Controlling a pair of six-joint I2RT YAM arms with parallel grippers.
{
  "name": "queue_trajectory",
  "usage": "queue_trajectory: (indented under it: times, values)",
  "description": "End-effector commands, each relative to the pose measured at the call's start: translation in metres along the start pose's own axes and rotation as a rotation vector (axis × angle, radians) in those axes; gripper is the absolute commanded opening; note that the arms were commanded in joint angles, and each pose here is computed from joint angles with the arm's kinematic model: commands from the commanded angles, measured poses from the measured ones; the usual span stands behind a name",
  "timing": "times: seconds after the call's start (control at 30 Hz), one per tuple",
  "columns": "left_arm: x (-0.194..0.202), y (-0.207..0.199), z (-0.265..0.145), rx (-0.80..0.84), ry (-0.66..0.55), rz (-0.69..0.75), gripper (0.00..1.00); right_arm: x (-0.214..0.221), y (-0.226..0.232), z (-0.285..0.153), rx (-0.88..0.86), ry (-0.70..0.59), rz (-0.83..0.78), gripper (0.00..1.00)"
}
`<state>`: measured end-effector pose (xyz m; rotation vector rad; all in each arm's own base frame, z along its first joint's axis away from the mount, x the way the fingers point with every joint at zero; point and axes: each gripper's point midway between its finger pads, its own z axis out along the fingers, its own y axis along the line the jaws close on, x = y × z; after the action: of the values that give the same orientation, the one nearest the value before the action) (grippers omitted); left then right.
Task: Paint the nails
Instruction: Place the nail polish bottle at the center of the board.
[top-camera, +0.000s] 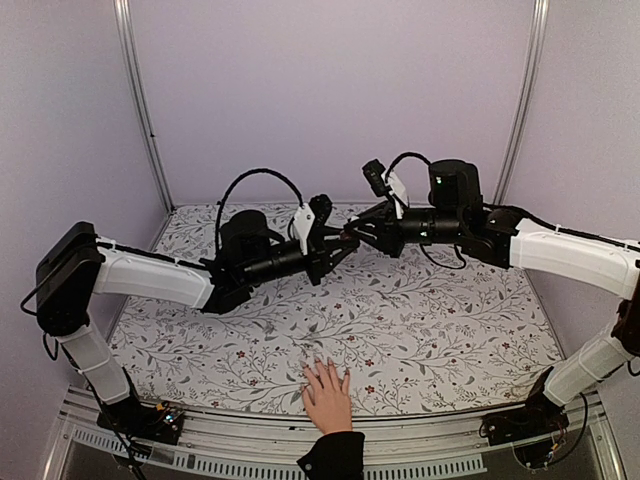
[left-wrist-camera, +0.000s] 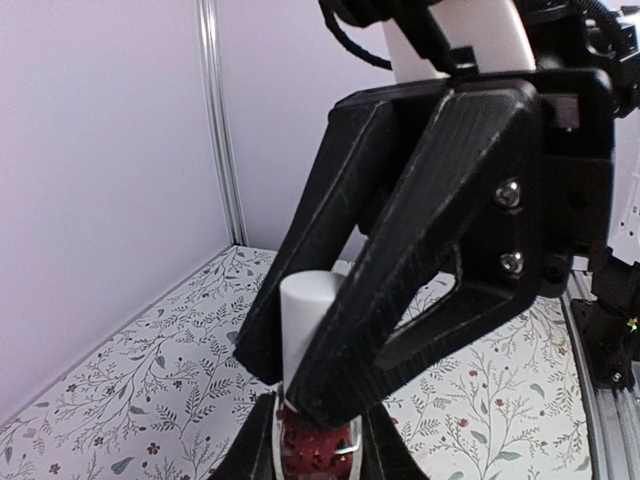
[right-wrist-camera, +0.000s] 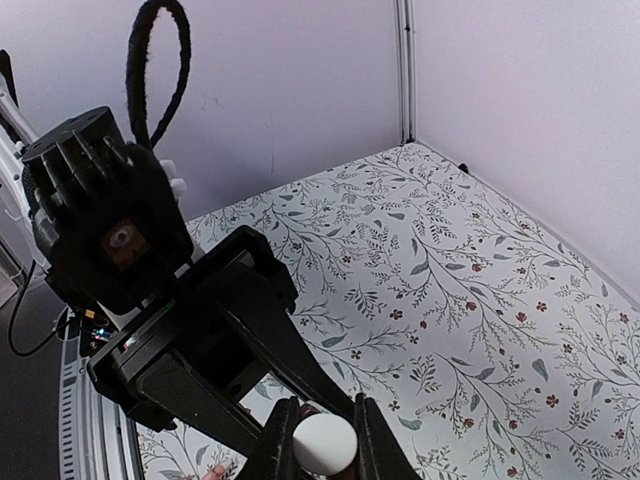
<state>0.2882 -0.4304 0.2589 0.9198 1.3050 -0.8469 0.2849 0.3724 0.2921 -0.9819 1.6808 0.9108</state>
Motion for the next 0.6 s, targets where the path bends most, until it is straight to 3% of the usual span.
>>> queue_trajectory:
  times: [0.0, 0.1, 0.27, 0.3, 0.37, 0.57]
  values:
    - [-0.011, 0.009, 0.003, -0.02, -0.022, 0.026, 0.08, -0.011, -0.002, -0.001, 0.011, -0.023, 0.018, 0.0]
    - [-0.01, 0.018, -0.001, -0.038, -0.018, -0.004, 0.41, -0.009, -0.012, -0.002, 0.056, -0.031, 0.019, 0.0]
    - [-0.016, 0.034, -0.016, -0.074, -0.029, -0.043, 0.65, -0.006, -0.037, -0.008, 0.123, -0.056, 0.043, 0.0]
    - [-0.016, 0.036, -0.02, -0.08, -0.028, -0.043, 0.82, -0.005, -0.043, -0.009, 0.139, -0.058, 0.047, 0.0]
    - [-0.015, 0.041, -0.027, -0.094, -0.021, -0.045, 0.97, -0.002, -0.055, -0.009, 0.171, -0.066, 0.054, 0.0]
    - [-0.01, 0.06, -0.05, -0.16, -0.002, -0.08, 1.0, 0.028, -0.092, 0.004, 0.247, -0.036, 0.082, 0.0]
